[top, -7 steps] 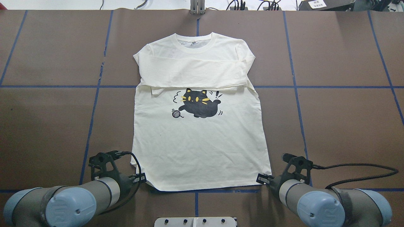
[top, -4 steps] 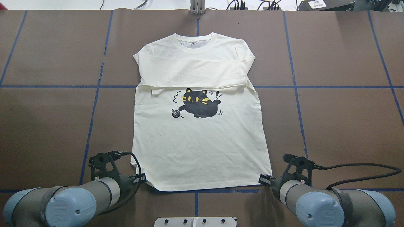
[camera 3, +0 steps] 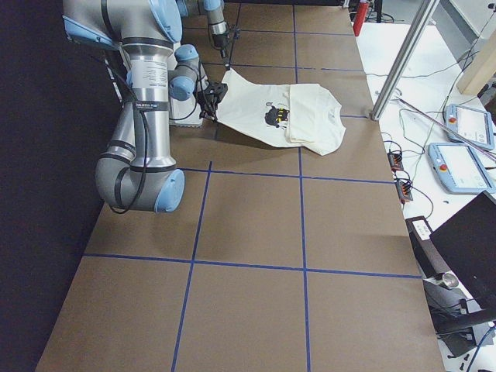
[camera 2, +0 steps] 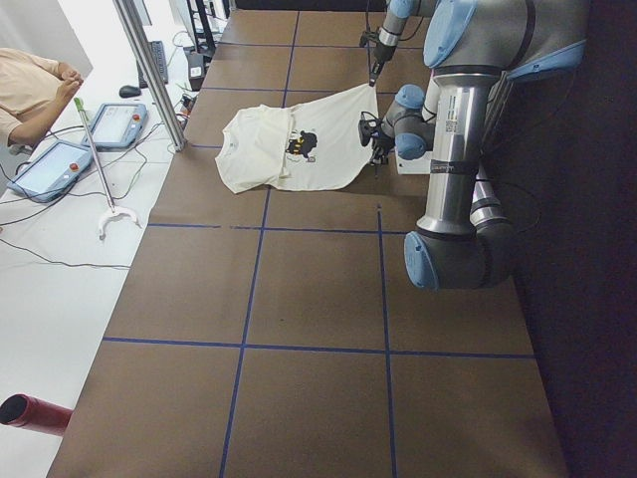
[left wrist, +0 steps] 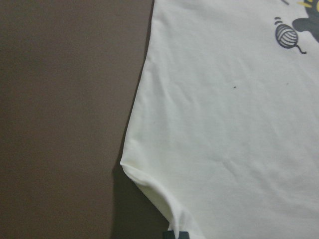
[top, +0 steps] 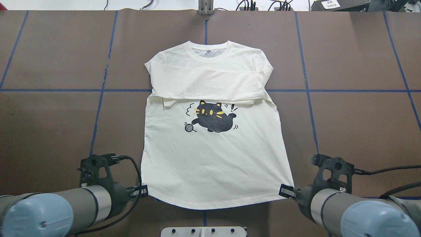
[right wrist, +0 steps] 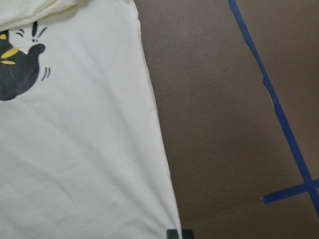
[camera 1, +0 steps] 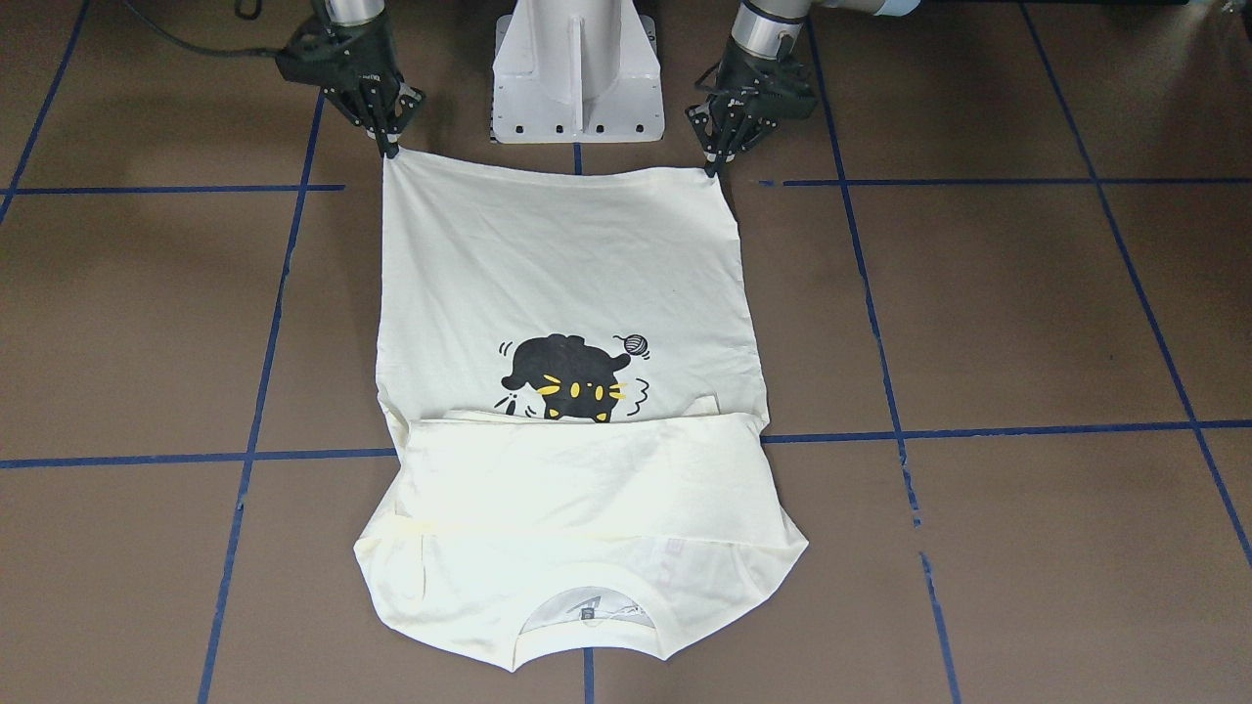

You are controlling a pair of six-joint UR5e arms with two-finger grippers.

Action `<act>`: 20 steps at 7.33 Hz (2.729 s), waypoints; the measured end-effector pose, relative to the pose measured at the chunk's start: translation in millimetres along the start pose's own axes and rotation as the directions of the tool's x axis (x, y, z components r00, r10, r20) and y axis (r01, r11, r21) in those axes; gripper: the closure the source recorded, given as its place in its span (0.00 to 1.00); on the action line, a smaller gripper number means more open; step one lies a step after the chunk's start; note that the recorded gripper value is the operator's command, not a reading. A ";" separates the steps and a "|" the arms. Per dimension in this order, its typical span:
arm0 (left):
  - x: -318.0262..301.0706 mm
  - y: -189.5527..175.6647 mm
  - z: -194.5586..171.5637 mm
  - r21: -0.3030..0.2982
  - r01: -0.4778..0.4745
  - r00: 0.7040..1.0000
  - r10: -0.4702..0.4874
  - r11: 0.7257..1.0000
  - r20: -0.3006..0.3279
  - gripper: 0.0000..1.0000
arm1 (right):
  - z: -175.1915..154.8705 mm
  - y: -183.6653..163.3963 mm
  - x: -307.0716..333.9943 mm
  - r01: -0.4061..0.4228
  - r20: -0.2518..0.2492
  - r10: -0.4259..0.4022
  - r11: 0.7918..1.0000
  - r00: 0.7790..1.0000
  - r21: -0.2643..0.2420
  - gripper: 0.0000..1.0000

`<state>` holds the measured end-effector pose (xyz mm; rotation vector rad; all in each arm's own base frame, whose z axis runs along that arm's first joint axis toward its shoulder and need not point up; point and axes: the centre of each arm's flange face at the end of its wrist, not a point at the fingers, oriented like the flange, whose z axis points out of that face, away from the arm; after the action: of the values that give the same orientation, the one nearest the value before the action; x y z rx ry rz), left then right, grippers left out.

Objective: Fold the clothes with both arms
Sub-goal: 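Lift the hem with both grippers and fold it toward the collar, then release the hem at the collar and move the left gripper to the shirt's side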

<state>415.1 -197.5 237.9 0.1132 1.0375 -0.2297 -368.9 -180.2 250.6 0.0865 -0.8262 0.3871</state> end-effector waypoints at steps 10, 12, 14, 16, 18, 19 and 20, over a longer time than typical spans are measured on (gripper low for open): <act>60.3 -231.4 -50.9 0.181 -0.162 0.979 0.136 0.970 0.148 1.00 | -36.2 -171.8 -104.2 -0.056 -0.026 0.059 0.991 0.998 0.122 1.00; 67.6 -292.6 19.3 0.212 -0.176 0.976 0.142 0.961 0.168 1.00 | 45.2 -228.7 -127.5 -0.049 -0.027 0.054 0.986 0.998 0.159 1.00; 48.9 -326.3 91.0 0.221 -0.182 0.974 0.145 0.958 0.172 1.00 | 113.6 -266.4 -126.2 -0.035 -0.030 0.041 0.983 0.999 0.181 1.00; 29.7 -335.9 131.9 0.211 -0.181 0.972 0.142 0.961 0.188 1.00 | 159.6 -281.7 -114.7 -0.015 -0.082 0.031 0.984 0.996 0.179 1.00; 25.1 -326.2 150.4 0.190 -0.188 0.969 0.151 0.964 0.195 1.00 | 172.5 -287.6 -106.7 0.007 -0.110 0.013 0.984 0.994 0.177 1.00; 25.1 -322.5 153.7 0.184 -0.191 0.969 0.155 0.964 0.195 1.00 | 173.6 -291.1 -103.4 0.014 -0.117 0.007 0.984 0.993 0.179 1.00; 25.0 -320.8 154.6 0.182 -0.193 0.968 0.157 0.964 0.194 0.67 | 174.2 -294.5 -100.4 0.020 -0.123 0.002 0.983 0.992 0.181 0.38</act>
<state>479.5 -543.1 299.4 0.3596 0.8188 -0.1787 -443.8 -522.4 317.3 0.2343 -0.6675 0.4543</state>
